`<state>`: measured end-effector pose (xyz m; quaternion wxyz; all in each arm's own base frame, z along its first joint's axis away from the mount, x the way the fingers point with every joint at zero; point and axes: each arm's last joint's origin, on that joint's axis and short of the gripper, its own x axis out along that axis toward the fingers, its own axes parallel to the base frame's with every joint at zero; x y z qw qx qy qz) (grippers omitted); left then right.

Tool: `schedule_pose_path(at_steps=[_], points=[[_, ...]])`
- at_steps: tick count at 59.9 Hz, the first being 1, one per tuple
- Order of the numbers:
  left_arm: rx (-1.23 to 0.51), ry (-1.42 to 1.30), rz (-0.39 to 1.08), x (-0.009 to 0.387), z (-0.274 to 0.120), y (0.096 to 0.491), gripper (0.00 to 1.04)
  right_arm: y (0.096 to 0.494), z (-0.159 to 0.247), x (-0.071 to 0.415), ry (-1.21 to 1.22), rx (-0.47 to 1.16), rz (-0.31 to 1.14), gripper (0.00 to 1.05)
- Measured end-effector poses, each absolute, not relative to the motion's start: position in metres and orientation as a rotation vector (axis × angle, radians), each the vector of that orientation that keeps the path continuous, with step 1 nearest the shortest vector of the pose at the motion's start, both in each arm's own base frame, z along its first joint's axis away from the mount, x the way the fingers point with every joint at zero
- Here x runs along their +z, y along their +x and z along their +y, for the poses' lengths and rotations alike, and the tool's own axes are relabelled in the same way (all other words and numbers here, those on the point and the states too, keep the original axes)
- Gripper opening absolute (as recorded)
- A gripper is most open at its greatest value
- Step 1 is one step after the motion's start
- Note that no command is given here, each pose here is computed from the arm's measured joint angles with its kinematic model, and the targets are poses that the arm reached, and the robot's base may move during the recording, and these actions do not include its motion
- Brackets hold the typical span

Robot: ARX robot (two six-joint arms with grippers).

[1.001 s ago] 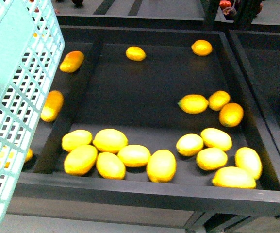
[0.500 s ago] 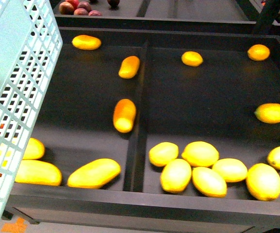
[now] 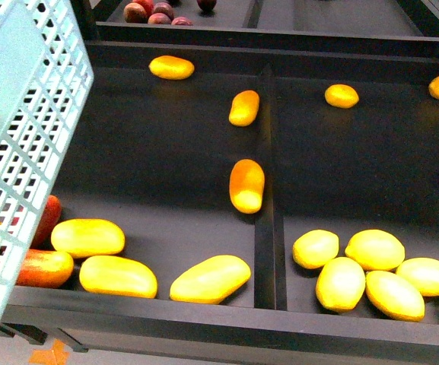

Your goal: Pick lemon and mango into basket

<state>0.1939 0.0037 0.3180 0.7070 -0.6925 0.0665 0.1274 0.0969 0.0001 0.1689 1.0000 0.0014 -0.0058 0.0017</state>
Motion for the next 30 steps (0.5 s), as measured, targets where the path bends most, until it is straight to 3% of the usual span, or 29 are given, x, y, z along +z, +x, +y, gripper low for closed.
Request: schedule_pose_path(at_steps=[11, 16, 20, 30], points=[[0.315, -1.515, 0.147, 0.317, 0.004, 0.195, 0.05, 0.097, 0.0, 0.169, 0.003, 0.002, -0.012, 0.96], [0.505, -1.318, 0.252, 0.321, -0.002, 0.2, 0.05, 0.097, 0.0, 0.169, 0.003, 0.001, -0.012, 0.96], [0.552, -1.147, 0.309, 0.317, -0.005, 0.21, 0.05, 0.097, 0.0, 0.169, 0.003, 0.002, -0.012, 0.96], [0.493, -0.939, 0.439, 0.304, -0.028, 0.254, 0.05, 0.097, 0.0, 0.169, 0.003, 0.0, -0.012, 0.96]])
